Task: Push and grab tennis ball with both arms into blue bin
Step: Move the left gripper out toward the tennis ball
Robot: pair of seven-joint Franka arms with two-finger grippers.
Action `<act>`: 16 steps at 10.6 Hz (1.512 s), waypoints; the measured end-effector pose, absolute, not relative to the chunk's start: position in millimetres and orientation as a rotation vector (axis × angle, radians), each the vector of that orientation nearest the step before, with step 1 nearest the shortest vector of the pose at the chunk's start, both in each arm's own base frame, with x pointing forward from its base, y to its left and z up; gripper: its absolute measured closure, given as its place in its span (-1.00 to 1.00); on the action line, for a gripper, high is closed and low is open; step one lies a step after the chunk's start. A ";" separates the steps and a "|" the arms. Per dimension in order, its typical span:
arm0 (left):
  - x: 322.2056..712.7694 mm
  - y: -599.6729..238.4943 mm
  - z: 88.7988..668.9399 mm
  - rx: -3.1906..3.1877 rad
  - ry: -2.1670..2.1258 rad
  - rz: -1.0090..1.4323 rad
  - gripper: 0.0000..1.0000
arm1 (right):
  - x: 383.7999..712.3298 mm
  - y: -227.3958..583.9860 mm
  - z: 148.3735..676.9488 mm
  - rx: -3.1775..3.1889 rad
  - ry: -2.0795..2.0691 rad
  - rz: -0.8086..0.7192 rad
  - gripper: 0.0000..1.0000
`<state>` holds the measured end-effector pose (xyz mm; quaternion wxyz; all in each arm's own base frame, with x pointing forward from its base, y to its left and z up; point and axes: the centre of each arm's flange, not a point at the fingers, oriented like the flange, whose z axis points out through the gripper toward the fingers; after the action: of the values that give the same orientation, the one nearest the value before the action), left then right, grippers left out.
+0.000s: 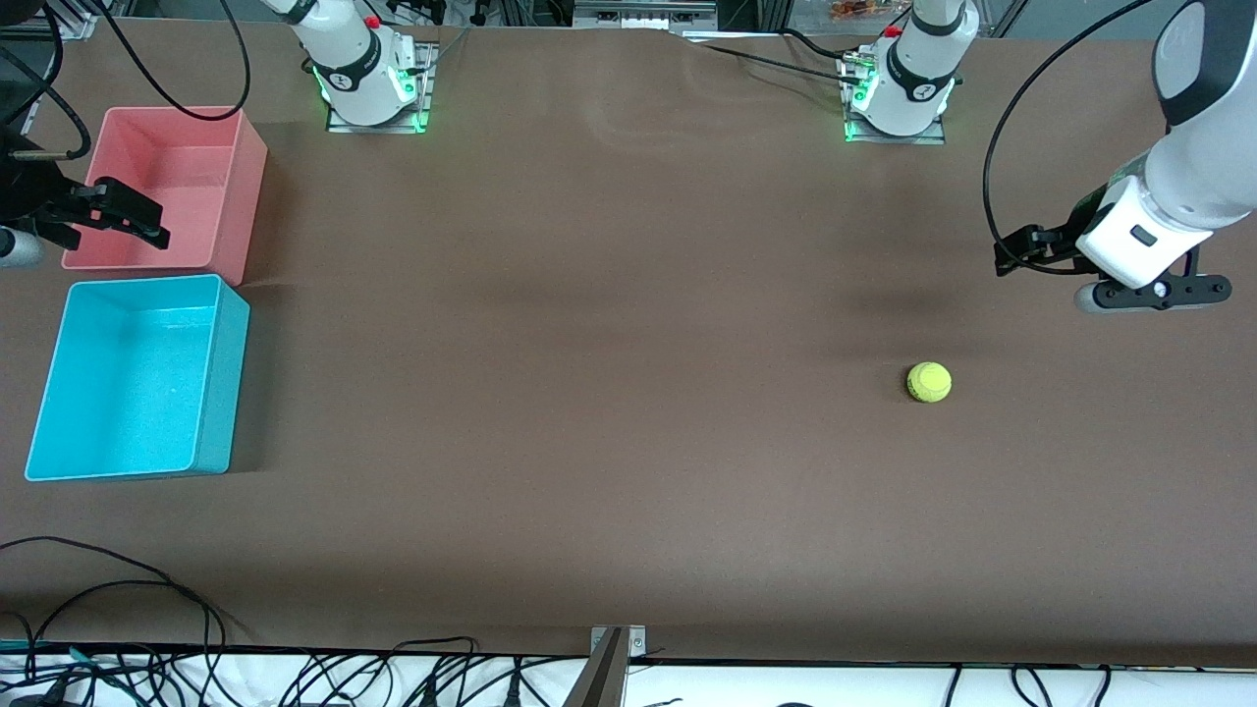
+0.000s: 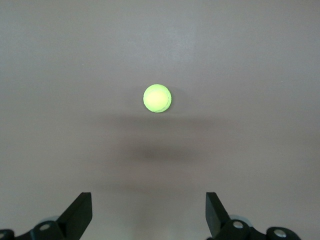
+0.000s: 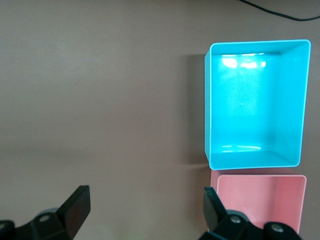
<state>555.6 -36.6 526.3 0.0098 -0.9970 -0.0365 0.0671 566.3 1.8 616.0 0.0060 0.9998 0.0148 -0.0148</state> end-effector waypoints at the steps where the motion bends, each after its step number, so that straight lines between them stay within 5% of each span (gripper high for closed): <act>1: 554.1 -35.3 515.1 -3.114 -0.118 0.198 -1.00 | 566.8 2.8 615.6 3.129 0.042 -0.044 -1.00; 16: 530.2 -26.3 350.7 -3.140 -0.138 -0.048 -1.00 | 569.3 12.1 613.6 3.145 0.049 -0.036 -1.00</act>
<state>530.2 -26.3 350.7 -0.0008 -0.9989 -0.0438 -0.0153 569.3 12.1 613.6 -0.0018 0.9998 0.0155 -0.0113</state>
